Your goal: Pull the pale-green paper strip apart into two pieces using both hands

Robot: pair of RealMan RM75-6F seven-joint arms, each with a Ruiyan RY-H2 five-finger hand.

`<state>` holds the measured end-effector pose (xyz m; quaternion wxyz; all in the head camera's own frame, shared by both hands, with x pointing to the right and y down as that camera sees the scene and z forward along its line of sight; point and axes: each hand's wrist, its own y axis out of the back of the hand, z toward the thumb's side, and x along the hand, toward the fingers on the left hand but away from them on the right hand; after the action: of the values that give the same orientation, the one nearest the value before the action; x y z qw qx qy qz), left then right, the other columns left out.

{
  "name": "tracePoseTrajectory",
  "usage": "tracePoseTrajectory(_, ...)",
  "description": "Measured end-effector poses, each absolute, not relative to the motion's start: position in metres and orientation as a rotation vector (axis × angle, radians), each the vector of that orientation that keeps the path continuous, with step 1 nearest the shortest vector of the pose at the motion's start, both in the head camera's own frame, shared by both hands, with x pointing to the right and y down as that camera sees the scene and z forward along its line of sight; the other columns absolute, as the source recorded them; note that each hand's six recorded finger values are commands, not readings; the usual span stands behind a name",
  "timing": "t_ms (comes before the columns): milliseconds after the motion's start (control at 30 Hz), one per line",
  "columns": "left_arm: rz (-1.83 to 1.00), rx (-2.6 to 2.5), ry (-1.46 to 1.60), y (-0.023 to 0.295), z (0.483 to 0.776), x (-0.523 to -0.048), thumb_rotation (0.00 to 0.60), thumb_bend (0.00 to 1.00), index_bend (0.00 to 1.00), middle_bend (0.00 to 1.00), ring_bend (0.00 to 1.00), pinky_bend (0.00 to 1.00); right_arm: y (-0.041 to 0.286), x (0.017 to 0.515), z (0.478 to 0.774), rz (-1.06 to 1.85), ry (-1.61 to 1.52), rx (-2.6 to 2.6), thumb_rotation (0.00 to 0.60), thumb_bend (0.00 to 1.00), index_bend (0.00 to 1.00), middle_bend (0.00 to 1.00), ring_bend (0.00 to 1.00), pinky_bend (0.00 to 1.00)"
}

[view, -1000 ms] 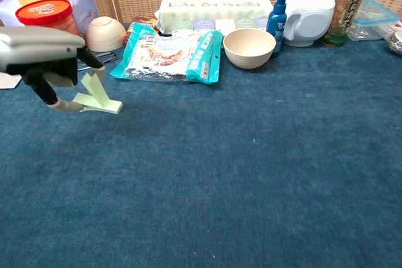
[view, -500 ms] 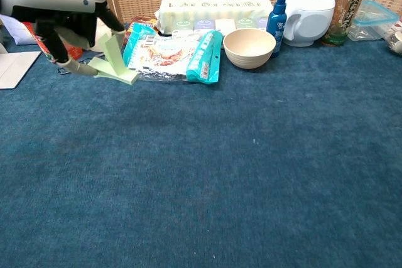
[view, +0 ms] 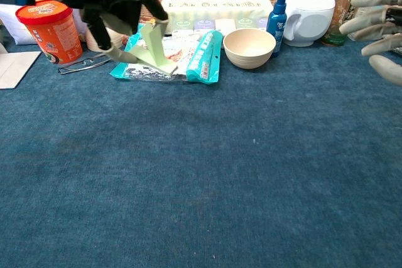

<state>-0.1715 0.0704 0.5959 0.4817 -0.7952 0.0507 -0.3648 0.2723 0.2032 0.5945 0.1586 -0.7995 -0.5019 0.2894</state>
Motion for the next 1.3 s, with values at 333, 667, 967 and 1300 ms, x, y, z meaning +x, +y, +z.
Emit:
tracePoseTrajectory(333,-0.776,-1.940,0.056,0.071,0.589,-0.125,0.600,0.39,0.68,1.00,1.00,1.00,0.200,0.265,0.594,0.791,-1.488,-2.295,0.600,0.48,0.22,0.83,0.74,0.71)
tracePoseTrajectory(667,-0.749,-1.948,0.020,0.072,0.588,-0.102,0.600,0.39,0.68,1.00,1.00,1.00,0.200,0.263,0.597,0.731,-1.527,-2.255,0.600,0.47,0.42,1.00,1.00,1.00)
tracePoseTrajectory(967,-0.743,-1.927,-0.005,0.072,0.585,-0.092,0.600,0.39,0.68,1.00,1.00,1.00,0.203,0.246,0.599,0.672,-1.472,-2.345,0.600,0.47,0.48,1.00,1.00,1.00)
tracePoseTrajectory(1300,-0.742,-1.917,-0.027,0.076,0.586,-0.086,0.600,0.39,0.68,1.00,1.00,1.00,0.202,0.228,0.598,0.623,-1.465,-2.382,0.600,0.47,0.41,1.00,1.00,1.00)
